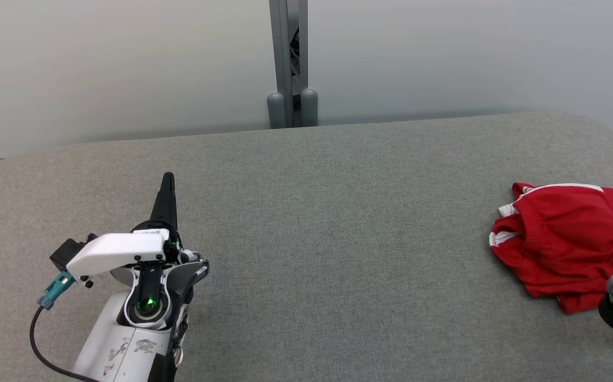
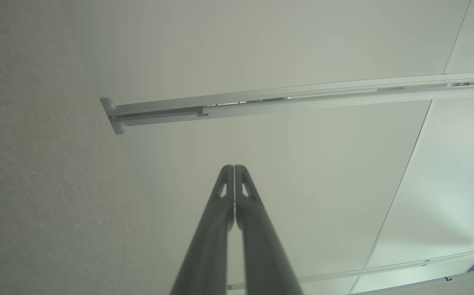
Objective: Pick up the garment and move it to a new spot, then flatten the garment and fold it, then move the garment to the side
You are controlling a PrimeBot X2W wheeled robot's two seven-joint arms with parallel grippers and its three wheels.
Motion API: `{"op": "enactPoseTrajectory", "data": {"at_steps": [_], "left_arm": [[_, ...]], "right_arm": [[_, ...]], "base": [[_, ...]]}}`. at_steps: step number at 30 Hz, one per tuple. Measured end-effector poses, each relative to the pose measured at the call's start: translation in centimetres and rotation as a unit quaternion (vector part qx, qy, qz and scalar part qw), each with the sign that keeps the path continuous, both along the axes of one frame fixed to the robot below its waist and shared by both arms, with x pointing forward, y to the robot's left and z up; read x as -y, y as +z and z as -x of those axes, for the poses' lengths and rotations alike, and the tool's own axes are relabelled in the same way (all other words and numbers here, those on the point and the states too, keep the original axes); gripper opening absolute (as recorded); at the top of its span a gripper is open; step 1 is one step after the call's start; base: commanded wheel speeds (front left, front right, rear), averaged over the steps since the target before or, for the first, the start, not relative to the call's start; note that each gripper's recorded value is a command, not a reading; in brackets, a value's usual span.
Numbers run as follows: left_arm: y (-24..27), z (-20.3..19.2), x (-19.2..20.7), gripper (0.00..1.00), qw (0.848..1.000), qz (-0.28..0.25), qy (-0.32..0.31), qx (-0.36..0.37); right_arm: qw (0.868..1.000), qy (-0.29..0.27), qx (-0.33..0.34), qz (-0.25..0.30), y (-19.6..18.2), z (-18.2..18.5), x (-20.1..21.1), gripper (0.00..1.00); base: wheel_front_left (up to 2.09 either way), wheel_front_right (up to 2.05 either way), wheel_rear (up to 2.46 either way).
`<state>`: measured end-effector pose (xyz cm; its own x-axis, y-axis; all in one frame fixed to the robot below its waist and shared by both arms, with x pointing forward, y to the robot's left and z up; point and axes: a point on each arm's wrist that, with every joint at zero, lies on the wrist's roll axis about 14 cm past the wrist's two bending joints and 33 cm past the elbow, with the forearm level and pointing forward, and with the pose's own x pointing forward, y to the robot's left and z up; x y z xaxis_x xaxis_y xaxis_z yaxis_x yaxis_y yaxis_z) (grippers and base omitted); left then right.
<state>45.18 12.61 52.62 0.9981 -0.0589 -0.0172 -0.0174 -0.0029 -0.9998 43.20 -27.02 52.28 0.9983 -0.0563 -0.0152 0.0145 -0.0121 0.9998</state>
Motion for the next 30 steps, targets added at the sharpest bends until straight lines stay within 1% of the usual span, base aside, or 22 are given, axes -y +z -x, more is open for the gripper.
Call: {"op": "enactPoseTrajectory", "data": {"at_steps": [30], "left_arm": [[0.0, 0.0, -0.01, 0.0, 1.0, 0.0, 0.0, 0.0]], "right_arm": [[1.0, 0.001, 0.001, 0.0, 0.09, -0.04, 0.0, 0.0]], "base": [[0.0, 0.0, 0.0]]}}
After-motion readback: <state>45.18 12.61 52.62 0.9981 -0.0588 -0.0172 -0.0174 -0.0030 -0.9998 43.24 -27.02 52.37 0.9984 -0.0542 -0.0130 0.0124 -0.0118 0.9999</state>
